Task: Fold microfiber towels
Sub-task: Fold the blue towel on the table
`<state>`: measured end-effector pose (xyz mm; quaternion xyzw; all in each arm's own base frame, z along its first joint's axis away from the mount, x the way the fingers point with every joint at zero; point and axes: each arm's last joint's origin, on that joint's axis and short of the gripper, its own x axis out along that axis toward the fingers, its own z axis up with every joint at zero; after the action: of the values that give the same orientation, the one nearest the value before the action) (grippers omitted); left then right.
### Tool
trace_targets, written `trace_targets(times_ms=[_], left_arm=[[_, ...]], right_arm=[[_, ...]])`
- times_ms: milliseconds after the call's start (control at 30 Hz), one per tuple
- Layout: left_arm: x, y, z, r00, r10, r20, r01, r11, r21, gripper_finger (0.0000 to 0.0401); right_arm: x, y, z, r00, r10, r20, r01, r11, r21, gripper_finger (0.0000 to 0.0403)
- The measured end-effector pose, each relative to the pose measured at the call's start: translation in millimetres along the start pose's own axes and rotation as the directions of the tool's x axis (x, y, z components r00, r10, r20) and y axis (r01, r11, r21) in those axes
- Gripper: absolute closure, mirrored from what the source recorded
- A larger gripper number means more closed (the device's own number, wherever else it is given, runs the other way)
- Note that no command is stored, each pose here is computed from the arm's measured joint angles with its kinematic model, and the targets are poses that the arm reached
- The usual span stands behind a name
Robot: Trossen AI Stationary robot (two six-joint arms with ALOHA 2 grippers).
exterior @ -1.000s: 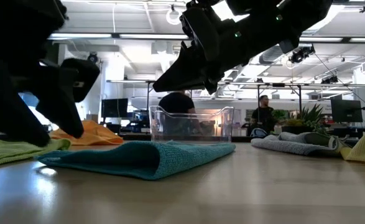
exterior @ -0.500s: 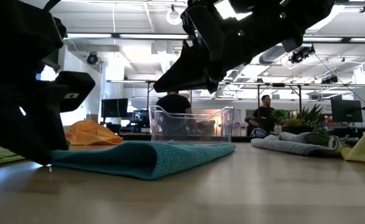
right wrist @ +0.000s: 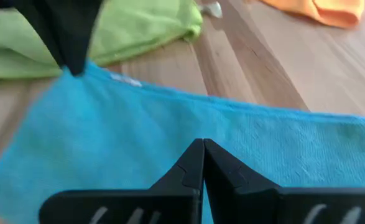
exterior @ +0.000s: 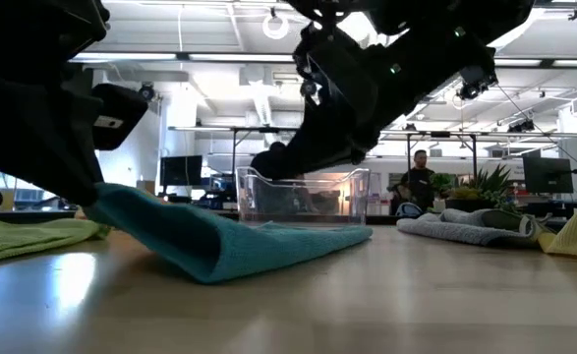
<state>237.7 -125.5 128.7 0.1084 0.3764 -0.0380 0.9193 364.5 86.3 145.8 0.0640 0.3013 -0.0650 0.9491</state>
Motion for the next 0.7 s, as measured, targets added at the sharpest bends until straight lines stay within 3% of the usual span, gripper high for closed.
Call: trace_targets(times_ms=[267,700], left_arm=[[-1.0,-1.3,-0.1,0.999,-0.051,-0.010,0.050,0.995,-0.090,0.0384],[-1.0,-3.7,-0.7,0.991,-0.133,-0.024,0.129,0.985,-0.112,0.0281]], right_arm=[[0.2,-6.2,-6.4,0.995,-0.083,-0.058,0.085,0.996,0.035,0.0403],[0.3,-6.5,-6.7,0.994,-0.090,-0.058,0.092,0.995,0.034,0.0403]])
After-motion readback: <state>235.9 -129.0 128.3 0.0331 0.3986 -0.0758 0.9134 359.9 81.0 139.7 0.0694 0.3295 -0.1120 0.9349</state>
